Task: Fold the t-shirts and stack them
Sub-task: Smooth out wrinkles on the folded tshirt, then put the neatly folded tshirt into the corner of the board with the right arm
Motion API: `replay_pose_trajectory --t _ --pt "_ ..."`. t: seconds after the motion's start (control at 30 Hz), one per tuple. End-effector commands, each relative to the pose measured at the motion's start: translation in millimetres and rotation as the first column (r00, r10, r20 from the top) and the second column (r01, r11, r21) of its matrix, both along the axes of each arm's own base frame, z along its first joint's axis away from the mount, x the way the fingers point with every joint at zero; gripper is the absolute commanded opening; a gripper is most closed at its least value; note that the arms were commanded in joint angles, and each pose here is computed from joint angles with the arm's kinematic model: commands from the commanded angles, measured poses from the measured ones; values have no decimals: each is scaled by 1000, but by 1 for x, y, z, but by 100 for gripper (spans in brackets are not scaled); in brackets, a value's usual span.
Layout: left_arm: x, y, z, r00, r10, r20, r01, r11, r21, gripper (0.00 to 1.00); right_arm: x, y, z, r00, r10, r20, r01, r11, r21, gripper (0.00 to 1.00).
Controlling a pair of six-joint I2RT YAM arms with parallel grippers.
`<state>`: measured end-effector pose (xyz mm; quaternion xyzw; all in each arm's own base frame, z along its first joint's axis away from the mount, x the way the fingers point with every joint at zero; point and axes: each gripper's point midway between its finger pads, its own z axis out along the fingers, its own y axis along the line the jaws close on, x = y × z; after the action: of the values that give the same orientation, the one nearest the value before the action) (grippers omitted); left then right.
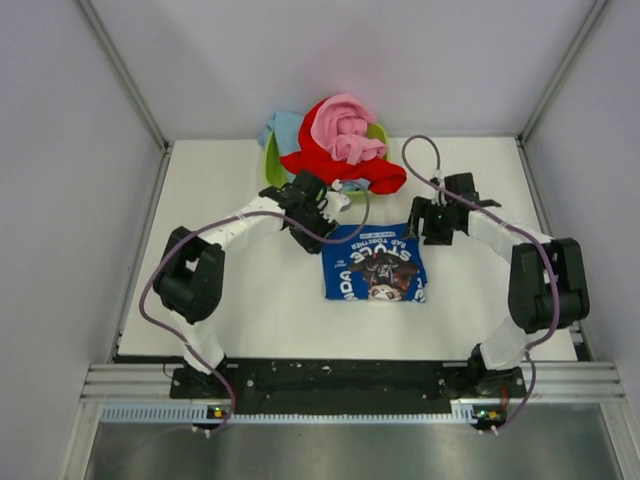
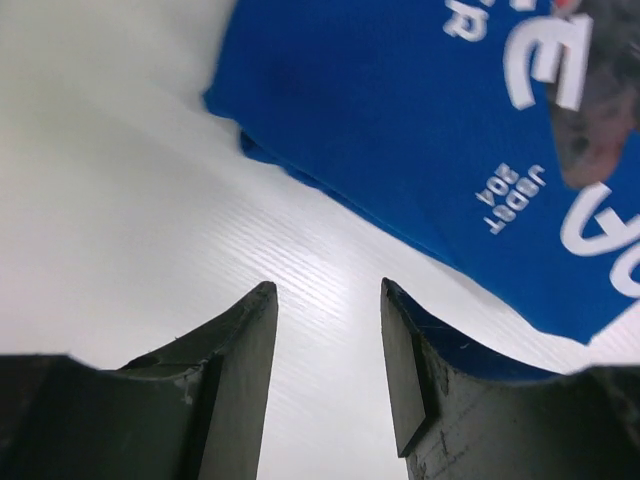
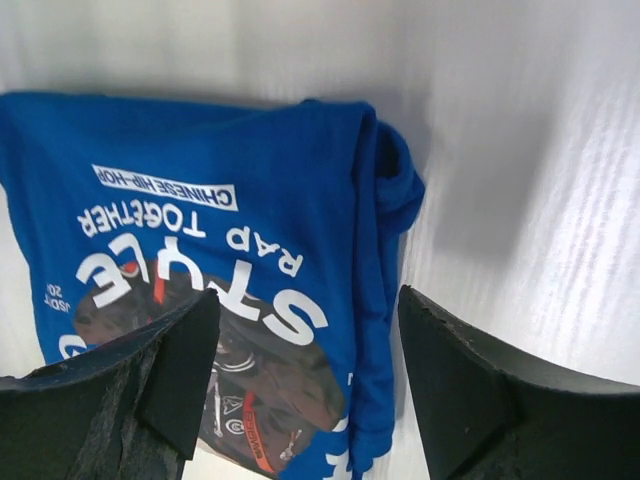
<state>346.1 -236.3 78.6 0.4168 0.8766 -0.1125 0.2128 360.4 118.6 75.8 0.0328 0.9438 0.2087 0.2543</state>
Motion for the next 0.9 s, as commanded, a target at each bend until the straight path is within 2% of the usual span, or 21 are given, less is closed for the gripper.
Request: replay_pose_trajectory --t 0.0,0.1,0.27,0.33,0.47,0.6,0.63,0.87 --pt "-45 -28 2 983 -183 33 185 981 -66 50 -13 10 -26 994 80 -74 -76 996 55 70" --pt "-68 -41 -13 964 -264 34 266 963 -53 50 -14 12 -38 991 71 -115 -63 996 69 68" --pt "-66 -36 -42 976 -216 -37 217 976 18 49 -18 17 -46 986 81 -145 -68 993 96 64" --pt "-64 -33 -49 977 -208 -44 210 977 41 49 -21 20 -48 984 90 -155 -71 990 120 56" --pt "-60 -28 -56 979 -197 -42 200 976 80 49 -19 23 -45 984 94 -150 -72 987 146 26" --pt "-54 -24 -53 982 -187 -21 188 978 87 48 -11 27 -35 987 102 -126 -81 983 163 3" --pt "-53 -24 -51 982 -188 -17 189 978 85 49 -9 28 -34 987 109 -121 -88 982 169 0" --pt "-42 -20 -12 979 -193 60 193 981 16 57 8 13 -27 993 91 -76 -81 989 126 0"
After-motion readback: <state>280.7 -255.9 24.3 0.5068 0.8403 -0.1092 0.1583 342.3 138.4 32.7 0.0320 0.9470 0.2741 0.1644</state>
